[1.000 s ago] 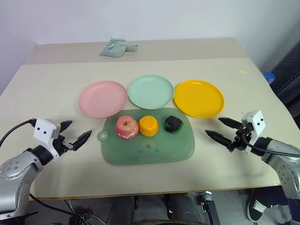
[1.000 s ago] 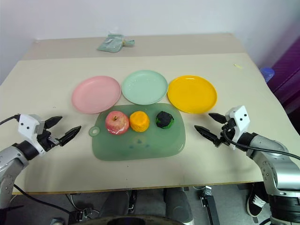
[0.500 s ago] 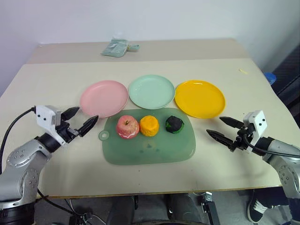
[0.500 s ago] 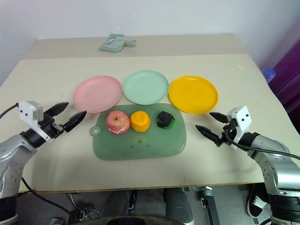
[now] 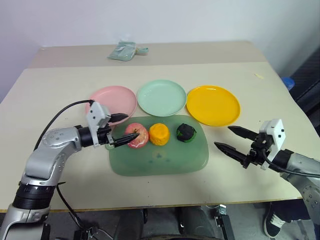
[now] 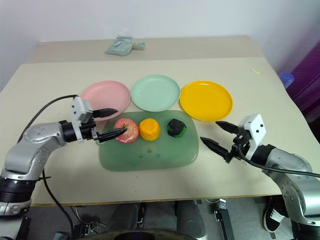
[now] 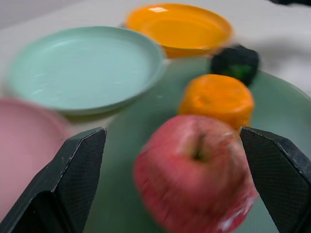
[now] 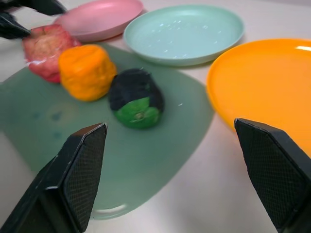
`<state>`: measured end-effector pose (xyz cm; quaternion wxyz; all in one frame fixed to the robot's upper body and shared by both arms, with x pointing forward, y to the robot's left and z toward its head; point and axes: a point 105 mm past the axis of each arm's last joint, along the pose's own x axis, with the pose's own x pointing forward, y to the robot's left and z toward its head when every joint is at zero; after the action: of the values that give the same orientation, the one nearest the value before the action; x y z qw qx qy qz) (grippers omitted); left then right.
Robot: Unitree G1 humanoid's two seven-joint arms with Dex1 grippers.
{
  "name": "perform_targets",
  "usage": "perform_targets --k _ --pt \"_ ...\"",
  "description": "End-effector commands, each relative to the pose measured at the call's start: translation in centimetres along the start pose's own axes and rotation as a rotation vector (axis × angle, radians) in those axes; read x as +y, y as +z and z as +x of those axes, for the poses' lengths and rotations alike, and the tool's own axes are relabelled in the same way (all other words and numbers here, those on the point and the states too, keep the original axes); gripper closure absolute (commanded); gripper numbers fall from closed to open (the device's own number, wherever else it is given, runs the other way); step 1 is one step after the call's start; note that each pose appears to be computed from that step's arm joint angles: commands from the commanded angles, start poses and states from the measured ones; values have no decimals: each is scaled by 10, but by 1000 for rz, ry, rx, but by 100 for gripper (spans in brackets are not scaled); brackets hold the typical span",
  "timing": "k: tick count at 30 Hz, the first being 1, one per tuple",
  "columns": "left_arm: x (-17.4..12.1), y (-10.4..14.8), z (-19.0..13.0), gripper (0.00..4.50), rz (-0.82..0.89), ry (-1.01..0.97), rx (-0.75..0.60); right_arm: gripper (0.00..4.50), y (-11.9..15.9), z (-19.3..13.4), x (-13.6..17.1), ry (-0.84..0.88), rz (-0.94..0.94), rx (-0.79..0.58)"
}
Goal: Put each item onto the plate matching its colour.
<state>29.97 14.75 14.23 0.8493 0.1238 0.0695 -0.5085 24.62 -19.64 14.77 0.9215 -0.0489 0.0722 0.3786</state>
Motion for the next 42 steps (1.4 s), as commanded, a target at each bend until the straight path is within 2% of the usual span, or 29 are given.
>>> perform_targets --k 1,5,6,9,10,11,14,16,20,22,24,27,28,33,36,38,40,42 --pt "-3 0 4 0 14 -50 17 23 9 3 14 33 -21 -27" --pt "1 -11 9 0 18 -42 79 23 10 6 20 34 -15 -32" --pt "3 -12 9 55 16 -35 76 0 10 7 22 35 -13 -35" --pt "8 -8 6 165 -4 -8 36 0 11 9 25 41 -8 -37" --pt "10 -7 5 173 -8 1 24 0 11 9 26 42 -8 -37" --pt "14 -4 2 173 -18 25 1 0 12 9 26 42 -7 -37" --pt "44 20 -23 173 -108 190 -188 0 14 10 25 43 -10 -41" --pt "70 31 -37 173 -87 350 -245 0 17 13 25 50 -13 -50" --pt "123 21 -50 173 -58 674 -144 0 25 21 29 81 -18 -80" --pt "137 9 -47 173 -58 733 -73 0 29 27 30 95 -26 -89" --pt "144 1 -39 173 -81 741 -58 0 36 35 35 120 -38 -106" --pt "150 -6 -31 21 -79 747 -31 0 52 50 45 159 -34 -137" --pt "151 -7 -31 5 -71 751 -30 0 56 55 49 169 -39 -140" --pt "146 7 -54 5 -10 764 -141 0 55 95 69 175 -167 -60" --pt "132 17 -77 5 66 753 -194 0 46 117 75 176 -151 -14" --pt "110 21 -87 5 85 663 -205 0 36 129 76 170 -135 29" --pt "68 14 -85 5 119 475 -136 0 26 140 70 128 -130 75" --pt "38 9 -81 5 139 355 -86 0 22 145 66 108 -127 97"
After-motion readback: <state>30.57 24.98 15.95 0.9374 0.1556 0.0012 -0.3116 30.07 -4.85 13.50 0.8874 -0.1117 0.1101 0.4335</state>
